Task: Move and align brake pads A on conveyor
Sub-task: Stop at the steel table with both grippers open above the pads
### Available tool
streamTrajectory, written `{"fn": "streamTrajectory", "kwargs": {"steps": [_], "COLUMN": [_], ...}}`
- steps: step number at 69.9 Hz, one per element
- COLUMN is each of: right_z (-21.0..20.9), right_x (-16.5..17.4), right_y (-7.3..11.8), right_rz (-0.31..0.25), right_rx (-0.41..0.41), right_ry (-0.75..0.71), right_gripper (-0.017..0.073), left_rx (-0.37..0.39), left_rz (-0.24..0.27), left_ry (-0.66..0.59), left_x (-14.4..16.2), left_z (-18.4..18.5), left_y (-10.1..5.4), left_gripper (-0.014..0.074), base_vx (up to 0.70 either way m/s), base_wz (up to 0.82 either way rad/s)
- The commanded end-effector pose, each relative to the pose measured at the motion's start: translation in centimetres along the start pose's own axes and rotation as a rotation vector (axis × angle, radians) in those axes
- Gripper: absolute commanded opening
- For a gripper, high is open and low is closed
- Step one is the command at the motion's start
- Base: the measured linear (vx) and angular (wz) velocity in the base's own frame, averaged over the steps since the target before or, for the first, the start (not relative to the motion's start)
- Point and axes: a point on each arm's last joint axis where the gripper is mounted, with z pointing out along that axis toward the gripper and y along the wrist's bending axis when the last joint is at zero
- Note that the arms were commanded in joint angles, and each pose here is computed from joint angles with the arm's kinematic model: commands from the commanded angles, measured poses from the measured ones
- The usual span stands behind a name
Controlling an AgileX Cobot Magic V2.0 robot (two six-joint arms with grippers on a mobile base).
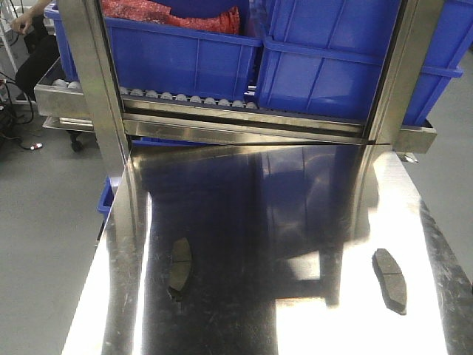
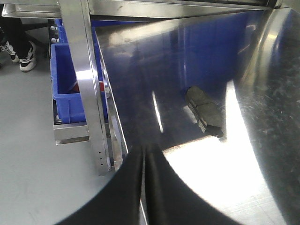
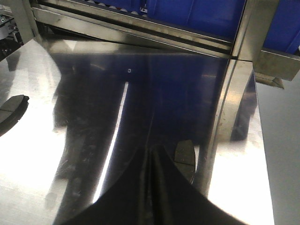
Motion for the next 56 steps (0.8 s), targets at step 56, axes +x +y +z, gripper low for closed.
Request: {"fn": "streamTrajectory", "kwargs": {"steps": [56], "right_z": [-0.28], "right_x": [-1.4], "right_y": [-0.11], "right_rz": [-0.009], "right_rx": [0.01], "right_ry": [-0.087], "right_gripper": [-0.0003], "left_rx": [0.009], "left_rz": [-0.006], "left_ry": [-0.085], "left_x": [-1.39], "left_z": [-0.33], "left_y": [-0.12], "left_gripper": [-0.0006], "base_vx": [0.0], "base_wz": [0.0]}}
